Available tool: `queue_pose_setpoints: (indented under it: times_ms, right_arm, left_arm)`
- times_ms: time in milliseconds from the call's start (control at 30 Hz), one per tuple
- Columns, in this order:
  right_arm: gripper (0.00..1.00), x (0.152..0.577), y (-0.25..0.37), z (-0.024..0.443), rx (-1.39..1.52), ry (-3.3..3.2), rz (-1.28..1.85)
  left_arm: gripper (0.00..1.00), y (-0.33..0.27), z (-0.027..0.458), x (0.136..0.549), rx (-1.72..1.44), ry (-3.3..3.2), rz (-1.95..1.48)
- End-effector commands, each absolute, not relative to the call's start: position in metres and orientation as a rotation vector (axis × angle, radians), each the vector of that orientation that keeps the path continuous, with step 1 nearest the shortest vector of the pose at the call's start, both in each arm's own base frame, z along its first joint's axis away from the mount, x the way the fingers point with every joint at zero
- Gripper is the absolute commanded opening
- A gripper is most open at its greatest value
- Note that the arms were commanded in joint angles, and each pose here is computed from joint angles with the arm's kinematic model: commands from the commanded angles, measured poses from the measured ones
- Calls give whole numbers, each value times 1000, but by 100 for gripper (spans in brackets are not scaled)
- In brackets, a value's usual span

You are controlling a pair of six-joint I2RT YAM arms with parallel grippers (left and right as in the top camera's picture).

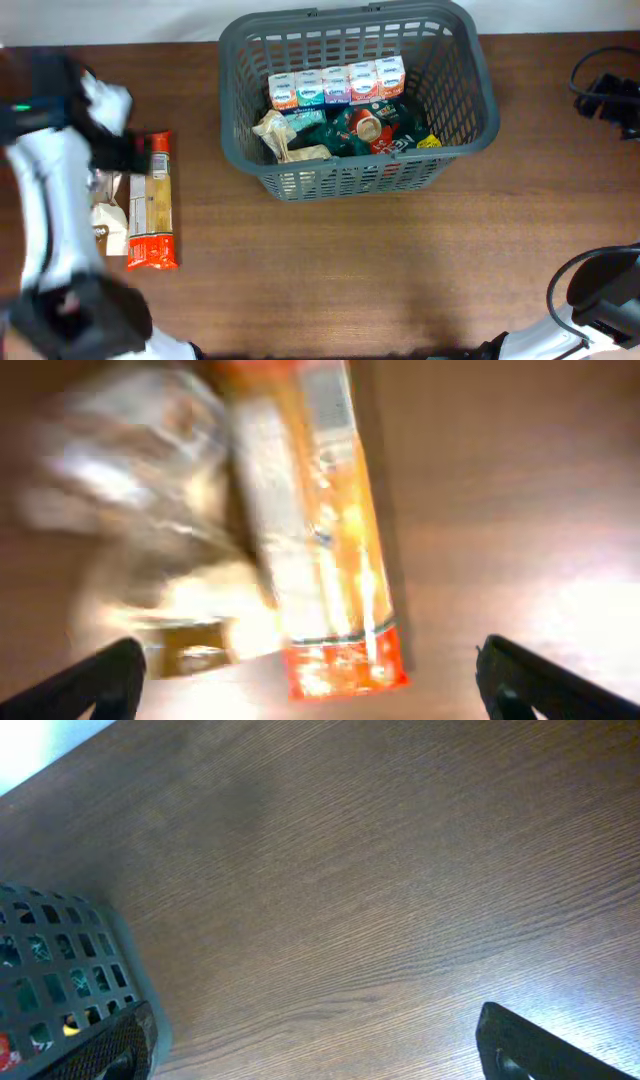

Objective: Pack container
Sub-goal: 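Grasp the orange-and-tan packet with the left gripper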

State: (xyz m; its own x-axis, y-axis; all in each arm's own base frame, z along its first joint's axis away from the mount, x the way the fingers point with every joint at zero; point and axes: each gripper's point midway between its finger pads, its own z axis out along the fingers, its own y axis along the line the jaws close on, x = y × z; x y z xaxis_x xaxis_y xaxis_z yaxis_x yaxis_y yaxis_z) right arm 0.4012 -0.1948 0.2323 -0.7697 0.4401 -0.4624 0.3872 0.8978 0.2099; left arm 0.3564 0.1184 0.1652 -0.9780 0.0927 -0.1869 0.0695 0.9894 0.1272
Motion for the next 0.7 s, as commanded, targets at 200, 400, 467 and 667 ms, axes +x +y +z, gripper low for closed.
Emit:
queue_pose_setpoints:
  times_ms: [200, 400, 467, 667]
  right_arm:
    - [99, 399, -195, 237, 604, 2535, 133]
    - [99, 399, -195, 237, 604, 2535, 133]
    - [99, 399, -195, 237, 604, 2535, 133]
    - [99, 399, -195, 237, 604, 2535, 133]
  left_arm:
    - [99, 117, 38, 335, -104, 3199, 91]
    - [100, 121, 3, 344, -104, 3221, 89]
    - [100, 121, -6, 346, -103, 3227, 87]
    - [2, 118, -15, 342, -109, 3261, 58]
